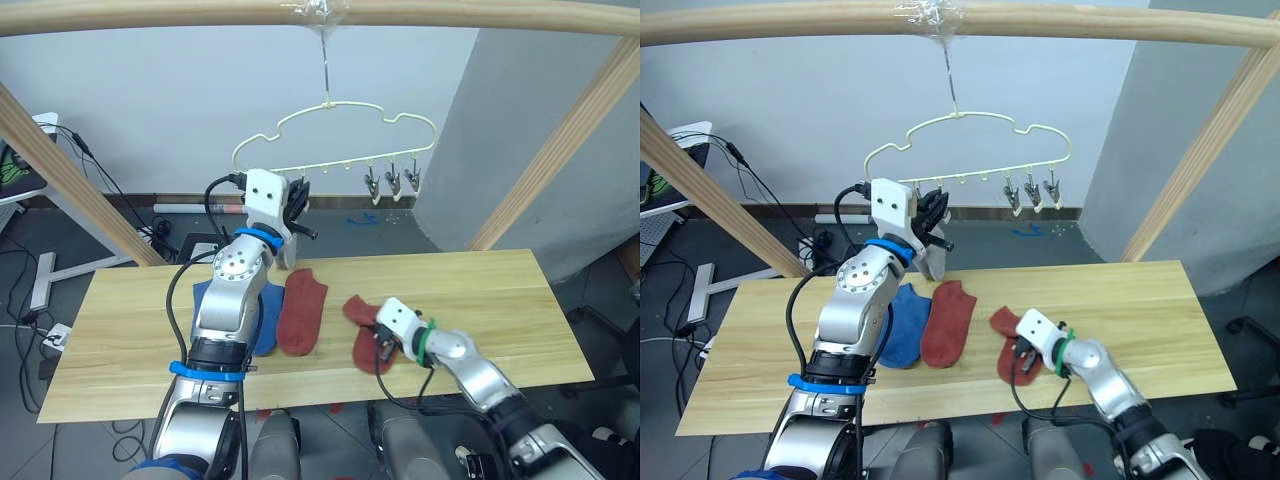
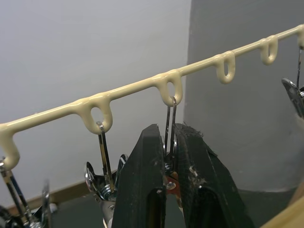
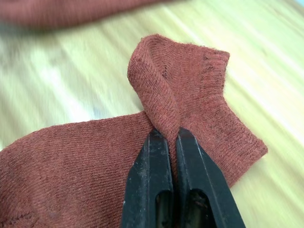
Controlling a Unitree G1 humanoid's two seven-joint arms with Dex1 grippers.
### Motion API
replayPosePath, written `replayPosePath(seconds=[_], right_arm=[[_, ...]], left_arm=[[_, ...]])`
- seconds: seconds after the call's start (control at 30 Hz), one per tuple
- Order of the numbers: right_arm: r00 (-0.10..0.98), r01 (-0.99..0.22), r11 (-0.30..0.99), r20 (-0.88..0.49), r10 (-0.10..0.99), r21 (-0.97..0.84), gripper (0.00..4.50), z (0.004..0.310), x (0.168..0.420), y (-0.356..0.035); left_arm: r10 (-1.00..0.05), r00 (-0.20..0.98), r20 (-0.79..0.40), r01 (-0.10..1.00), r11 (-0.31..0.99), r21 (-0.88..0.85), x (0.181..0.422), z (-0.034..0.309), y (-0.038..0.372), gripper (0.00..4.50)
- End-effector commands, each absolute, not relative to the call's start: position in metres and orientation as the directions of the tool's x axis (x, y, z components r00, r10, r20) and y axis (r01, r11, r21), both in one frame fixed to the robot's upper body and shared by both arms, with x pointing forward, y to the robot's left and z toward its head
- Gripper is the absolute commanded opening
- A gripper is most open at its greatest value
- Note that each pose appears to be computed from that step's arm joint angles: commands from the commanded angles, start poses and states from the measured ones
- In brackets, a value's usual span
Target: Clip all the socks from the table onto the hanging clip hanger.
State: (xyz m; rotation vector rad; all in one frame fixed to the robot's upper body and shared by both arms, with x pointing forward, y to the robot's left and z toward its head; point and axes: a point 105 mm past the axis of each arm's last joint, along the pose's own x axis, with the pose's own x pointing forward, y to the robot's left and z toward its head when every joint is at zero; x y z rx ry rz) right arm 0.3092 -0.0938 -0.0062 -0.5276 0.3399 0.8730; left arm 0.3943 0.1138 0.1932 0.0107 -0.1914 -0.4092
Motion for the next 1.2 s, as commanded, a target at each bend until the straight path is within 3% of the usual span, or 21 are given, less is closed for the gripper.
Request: replayPosePath(seconds=[0.03,0.1,0.17,0.23,0.33,0.67,1.2], right_arm=[[0.631,-0.771,0.488,-0.386,0.673,-0.409,0.02,0.03,0.311,-0.091],[0.643,-0.748,0.473,-0.334,0.689,-0.465,0.02,0.045,0.311,-0.088],[0.654,-0.71,0.48,-0.23,0.721,-0.515,0.02,0.072,0.305,-0.08],[0.641,-0.672,0.455,-0.15,0.753,-0.584,0.02,0.093,0.296,-0.07],[0.655,-0.603,0.487,-0.043,0.754,-0.632,0.02,0.117,0.29,-0.062],[0.704,-0.469,0.621,0.158,0.692,-0.629,0.02,0.158,0.294,-0.057],[0.709,-0.461,0.641,0.18,0.682,-0.613,0.02,0.167,0.307,-0.052]], left_arm=[[-0.416,0.906,0.082,0.423,0.897,-0.127,0.394,0.177,0.117,0.07],[-0.417,0.907,0.054,0.418,0.879,-0.23,0.395,0.176,0.12,0.07],[-0.446,0.895,0.012,0.402,0.793,-0.458,0.396,0.173,0.121,0.07],[-0.535,0.845,0.014,0.41,0.629,-0.661,0.39,0.175,0.114,0.07],[-0.612,0.79,0.032,0.421,0.505,-0.754,0.38,0.179,0.114,0.07],[-0.658,0.75,0.067,0.411,0.385,-0.826,0.371,0.191,0.114,0.07],[-0.69,0.716,0.106,0.464,0.356,-0.811,0.36,0.201,0.103,0.07]])
